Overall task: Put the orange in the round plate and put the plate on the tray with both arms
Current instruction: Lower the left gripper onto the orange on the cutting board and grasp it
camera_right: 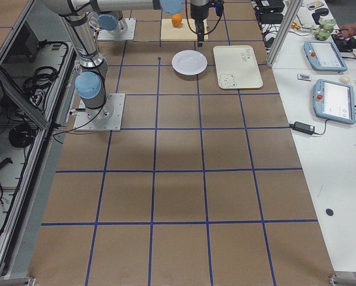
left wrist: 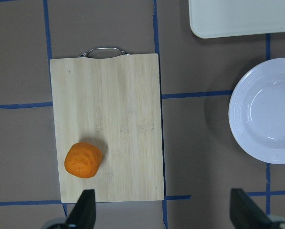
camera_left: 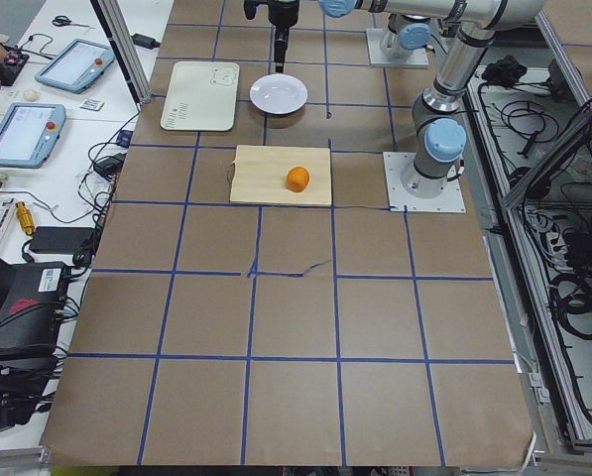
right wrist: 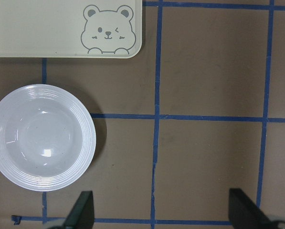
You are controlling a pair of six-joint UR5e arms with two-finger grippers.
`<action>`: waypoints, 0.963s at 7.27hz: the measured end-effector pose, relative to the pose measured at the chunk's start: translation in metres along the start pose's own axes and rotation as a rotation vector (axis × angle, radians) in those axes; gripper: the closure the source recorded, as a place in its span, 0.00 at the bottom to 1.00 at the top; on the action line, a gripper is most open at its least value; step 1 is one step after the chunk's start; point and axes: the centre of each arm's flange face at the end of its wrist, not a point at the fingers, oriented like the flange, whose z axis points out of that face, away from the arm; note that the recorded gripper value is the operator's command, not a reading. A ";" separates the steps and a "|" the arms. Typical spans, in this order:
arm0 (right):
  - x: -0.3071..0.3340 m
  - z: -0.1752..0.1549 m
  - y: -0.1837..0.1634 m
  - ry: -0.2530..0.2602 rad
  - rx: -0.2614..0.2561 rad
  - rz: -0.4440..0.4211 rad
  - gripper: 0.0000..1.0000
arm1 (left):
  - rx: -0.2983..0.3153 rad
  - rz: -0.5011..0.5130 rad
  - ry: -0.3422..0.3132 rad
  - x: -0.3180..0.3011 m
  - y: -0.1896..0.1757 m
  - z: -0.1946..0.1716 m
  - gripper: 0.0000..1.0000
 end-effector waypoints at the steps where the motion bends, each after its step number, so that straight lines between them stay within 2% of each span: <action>1: 0.000 0.000 0.000 0.000 0.000 0.000 0.00 | -0.009 0.000 0.000 0.000 0.001 0.003 0.00; 2: 0.000 0.000 0.000 0.000 0.000 0.000 0.00 | -0.039 0.001 -0.004 -0.001 0.004 0.010 0.00; 4: 0.000 0.000 0.000 0.000 -0.001 0.000 0.00 | -0.146 -0.017 -0.012 -0.014 0.013 0.043 0.00; 6: 0.000 0.000 0.000 0.000 -0.001 0.000 0.00 | -0.280 -0.027 -0.058 -0.058 0.029 0.098 0.13; 7: 0.000 0.000 0.000 0.000 -0.001 0.000 0.00 | -0.340 0.031 -0.079 -0.073 0.040 0.126 0.13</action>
